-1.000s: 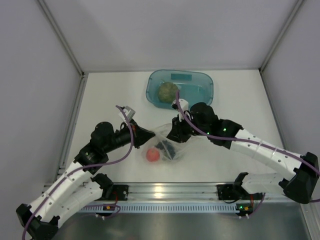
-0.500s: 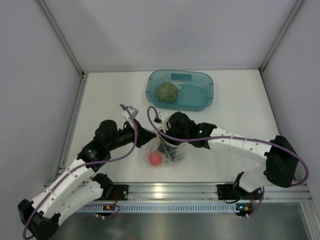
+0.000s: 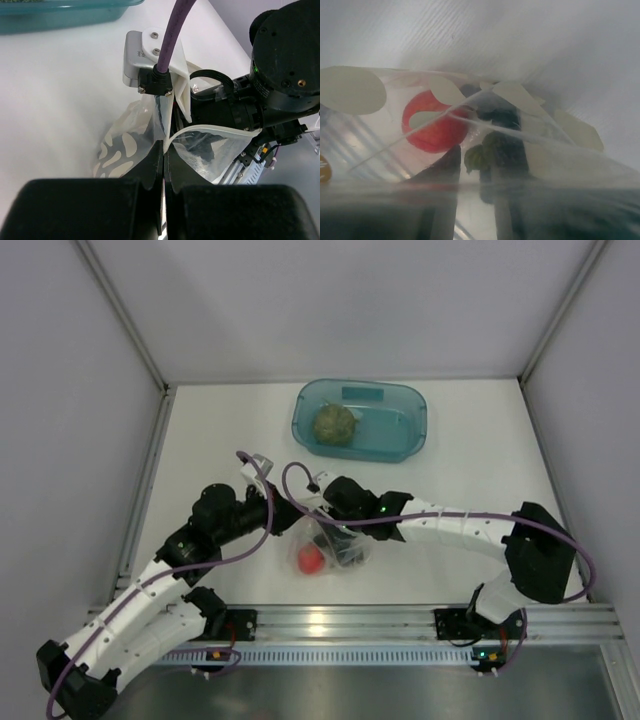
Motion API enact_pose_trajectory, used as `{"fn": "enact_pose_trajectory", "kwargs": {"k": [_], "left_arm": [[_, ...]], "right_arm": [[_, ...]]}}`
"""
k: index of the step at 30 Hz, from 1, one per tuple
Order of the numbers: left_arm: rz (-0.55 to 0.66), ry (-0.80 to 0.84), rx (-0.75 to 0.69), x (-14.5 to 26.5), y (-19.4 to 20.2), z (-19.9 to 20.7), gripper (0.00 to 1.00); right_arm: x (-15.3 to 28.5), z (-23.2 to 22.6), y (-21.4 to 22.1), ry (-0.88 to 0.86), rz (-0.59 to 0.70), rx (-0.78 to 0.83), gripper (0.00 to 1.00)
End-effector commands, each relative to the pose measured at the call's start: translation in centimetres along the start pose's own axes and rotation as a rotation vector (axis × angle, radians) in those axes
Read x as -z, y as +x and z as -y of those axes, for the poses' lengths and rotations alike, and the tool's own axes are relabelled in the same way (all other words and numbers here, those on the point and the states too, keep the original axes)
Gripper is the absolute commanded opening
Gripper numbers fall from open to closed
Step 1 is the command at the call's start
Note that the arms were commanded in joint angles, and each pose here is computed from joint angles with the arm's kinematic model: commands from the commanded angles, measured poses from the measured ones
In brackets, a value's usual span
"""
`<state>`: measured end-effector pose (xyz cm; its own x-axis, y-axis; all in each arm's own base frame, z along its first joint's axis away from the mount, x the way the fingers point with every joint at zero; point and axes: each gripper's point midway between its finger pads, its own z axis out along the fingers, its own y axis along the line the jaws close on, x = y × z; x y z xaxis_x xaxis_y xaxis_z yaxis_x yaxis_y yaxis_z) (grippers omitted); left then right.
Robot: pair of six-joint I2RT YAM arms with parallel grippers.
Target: Open the zip-top bag and remove the fake food
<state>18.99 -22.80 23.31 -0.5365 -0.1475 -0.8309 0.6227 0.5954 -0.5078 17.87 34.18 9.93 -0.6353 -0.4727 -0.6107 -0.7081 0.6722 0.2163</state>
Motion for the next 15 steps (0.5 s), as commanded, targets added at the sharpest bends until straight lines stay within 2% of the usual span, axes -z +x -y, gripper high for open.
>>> {"fn": "enact_pose_trajectory", "kwargs": {"k": [1, 11, 15], "left_arm": [[0.014, -0.014, 0.017, 0.1, 0.3, -0.4, 0.00], [-0.005, -0.038, 0.025, 0.0, 1.7, -1.4, 0.00], [-0.017, -0.032, 0.024, -0.1, 1.9, -1.3, 0.00]], "right_arm": [[-0.6, 0.7, 1.4, 0.099, -0.028, -0.027, 0.32], [-2.2, 1.6, 4.4, 0.215, -0.134, -0.010, 0.48], [-2.7, 1.8, 4.6, 0.243, -0.135, -0.008, 0.54]]}}
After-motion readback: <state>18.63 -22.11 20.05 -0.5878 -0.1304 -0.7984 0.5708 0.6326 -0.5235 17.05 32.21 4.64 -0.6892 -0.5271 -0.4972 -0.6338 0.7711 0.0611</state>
